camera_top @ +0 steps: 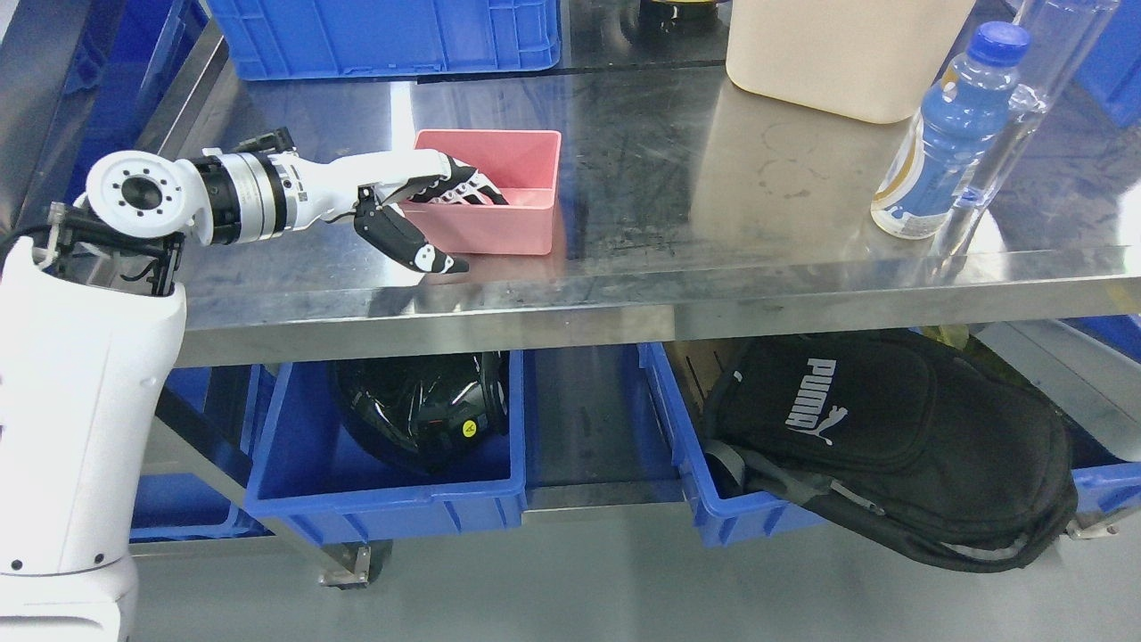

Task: Place storage box into left shelf container
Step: 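Close the left hand fingers on the near rim of the pink box, then lift the pink box off the table with the left hand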

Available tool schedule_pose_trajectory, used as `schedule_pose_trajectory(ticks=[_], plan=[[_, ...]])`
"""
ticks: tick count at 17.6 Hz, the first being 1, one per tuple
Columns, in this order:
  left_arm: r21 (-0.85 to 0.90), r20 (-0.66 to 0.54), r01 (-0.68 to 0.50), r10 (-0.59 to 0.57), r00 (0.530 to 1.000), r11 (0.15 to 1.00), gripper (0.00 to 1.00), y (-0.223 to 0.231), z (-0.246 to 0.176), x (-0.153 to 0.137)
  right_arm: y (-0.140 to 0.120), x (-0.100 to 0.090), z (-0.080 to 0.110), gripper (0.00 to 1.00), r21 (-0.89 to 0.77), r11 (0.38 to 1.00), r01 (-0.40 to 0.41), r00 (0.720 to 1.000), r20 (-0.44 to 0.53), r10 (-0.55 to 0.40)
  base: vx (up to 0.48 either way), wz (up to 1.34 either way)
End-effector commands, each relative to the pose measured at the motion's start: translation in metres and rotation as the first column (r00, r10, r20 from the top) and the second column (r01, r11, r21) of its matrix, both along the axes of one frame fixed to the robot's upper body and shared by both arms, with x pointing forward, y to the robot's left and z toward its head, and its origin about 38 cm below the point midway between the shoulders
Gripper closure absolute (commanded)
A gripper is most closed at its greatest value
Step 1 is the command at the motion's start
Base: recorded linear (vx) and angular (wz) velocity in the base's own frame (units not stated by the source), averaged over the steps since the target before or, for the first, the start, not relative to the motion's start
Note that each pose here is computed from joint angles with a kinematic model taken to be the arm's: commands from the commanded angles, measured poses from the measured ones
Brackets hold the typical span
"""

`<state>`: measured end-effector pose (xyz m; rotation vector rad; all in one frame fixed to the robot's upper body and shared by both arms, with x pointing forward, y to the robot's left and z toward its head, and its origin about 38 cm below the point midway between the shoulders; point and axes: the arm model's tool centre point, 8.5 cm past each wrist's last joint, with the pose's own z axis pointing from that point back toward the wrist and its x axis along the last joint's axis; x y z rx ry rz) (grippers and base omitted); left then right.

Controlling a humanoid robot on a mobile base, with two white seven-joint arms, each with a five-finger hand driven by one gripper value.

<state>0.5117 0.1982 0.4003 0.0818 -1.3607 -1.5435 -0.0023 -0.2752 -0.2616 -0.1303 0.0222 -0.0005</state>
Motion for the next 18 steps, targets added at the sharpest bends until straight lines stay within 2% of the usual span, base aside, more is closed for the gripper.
schedule_pose_trajectory(ticks=[1,4,5,7,10,12,14,18], plan=[[-0.1,-0.007,0.072,-0.073,0.997,0.992,1.0,-0.008,-0.004,0.011,-0.011,0.0,0.001,0.0,-0.017,1.0,0.002,1.0,0.009,-0.002,0.003,0.04],[-0.232,0.008,0.088,-0.089,0.996,0.969,1.0,-0.01,0.002,0.015,-0.011,0.0,0.001,0.0,-0.017,1.0,0.002,1.0,0.009,-0.002,0.008,0.05],[-0.343,0.006,0.105,-0.109,0.994,0.934,1.0,-0.017,0.004,0.016,-0.011,0.0,0.001,0.0,-0.017,1.0,0.002,1.0,0.009,-0.002,0.011,0.06],[-0.479,-0.009,0.077,-0.092,0.996,0.874,1.0,0.004,0.0,0.019,-0.011,0.0,0.001,0.0,-0.017,1.0,0.002,1.0,0.009,-0.002,0.009,0.05],[-0.662,0.025,0.148,-0.176,0.984,0.734,1.0,0.006,0.003,0.017,-0.011,0.0,0.001,0.0,-0.017,1.0,0.002,1.0,0.009,-0.002,0.006,0.05],[-0.705,0.039,0.169,-0.201,0.979,0.689,1.0,0.007,0.004,0.015,-0.011,0.0,0.001,0.0,-0.017,1.0,0.002,1.0,0.009,-0.002,0.003,0.01],[-0.772,0.075,0.216,-0.253,0.965,0.597,1.0,0.008,0.008,0.01,-0.011,0.0,0.001,0.0,-0.017,1.0,0.002,1.0,0.009,-0.002,-0.002,-0.02],[-0.874,0.142,0.252,-0.277,0.95,0.416,1.0,0.024,0.01,0.002,-0.011,0.0,0.001,0.0,-0.017,1.0,0.002,1.0,0.009,-0.002,-0.002,-0.01]])
